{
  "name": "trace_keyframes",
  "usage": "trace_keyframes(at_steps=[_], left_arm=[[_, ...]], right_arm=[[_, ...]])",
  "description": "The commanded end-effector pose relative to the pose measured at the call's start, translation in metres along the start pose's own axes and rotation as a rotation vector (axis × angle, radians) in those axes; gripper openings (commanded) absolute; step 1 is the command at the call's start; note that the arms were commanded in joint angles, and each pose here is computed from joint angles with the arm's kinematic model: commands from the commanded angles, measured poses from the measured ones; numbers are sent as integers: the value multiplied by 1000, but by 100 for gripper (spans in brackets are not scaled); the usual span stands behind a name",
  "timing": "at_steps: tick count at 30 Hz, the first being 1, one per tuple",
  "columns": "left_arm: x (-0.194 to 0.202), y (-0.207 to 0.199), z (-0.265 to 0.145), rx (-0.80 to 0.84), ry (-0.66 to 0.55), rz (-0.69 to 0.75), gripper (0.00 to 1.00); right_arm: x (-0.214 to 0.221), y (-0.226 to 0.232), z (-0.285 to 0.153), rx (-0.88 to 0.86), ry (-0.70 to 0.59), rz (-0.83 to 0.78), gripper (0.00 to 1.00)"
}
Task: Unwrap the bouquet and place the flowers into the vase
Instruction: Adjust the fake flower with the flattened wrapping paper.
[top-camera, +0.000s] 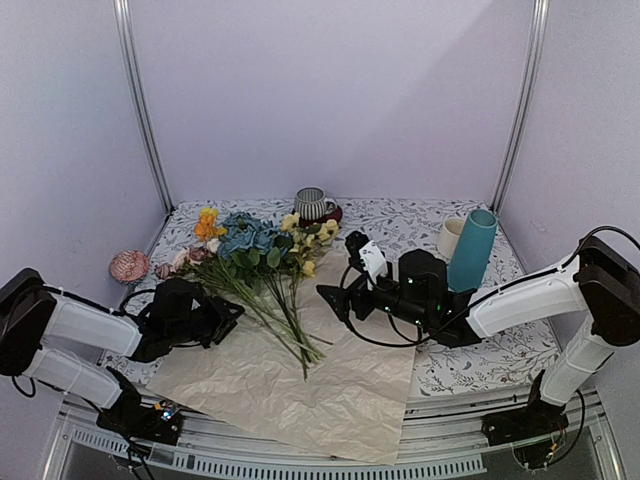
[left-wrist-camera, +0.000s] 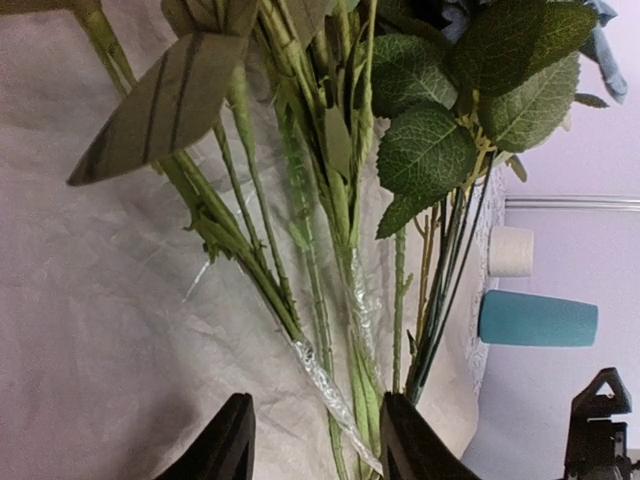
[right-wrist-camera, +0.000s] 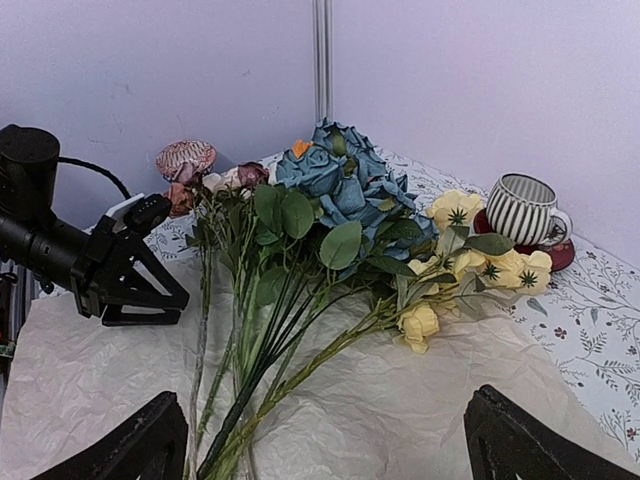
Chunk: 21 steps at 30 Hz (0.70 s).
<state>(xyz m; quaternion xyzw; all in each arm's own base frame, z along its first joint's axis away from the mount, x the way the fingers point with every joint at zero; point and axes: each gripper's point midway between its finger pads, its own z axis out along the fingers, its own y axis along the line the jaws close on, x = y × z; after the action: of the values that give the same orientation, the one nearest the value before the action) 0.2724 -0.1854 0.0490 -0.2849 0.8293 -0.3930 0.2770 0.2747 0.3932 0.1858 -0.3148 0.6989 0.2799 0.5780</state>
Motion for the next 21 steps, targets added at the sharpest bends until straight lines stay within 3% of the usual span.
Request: trace_keyframes(at_steps=[1,7,13,21], left_arm=[[0,3,1,1,-6,-8,45],[-1,6,3,-13,-11,-25,44],[-1,10,5,-27,-14,-41,43],[-6,6,9,-24,-38,-43,35]], right_arm=[[2,-3,1,27,-15,5,99],[5,0,3,5,-13,4,99],[-2,-19,-4,110,-51,35,99],[0,-16,-4,90,-49,21,99]])
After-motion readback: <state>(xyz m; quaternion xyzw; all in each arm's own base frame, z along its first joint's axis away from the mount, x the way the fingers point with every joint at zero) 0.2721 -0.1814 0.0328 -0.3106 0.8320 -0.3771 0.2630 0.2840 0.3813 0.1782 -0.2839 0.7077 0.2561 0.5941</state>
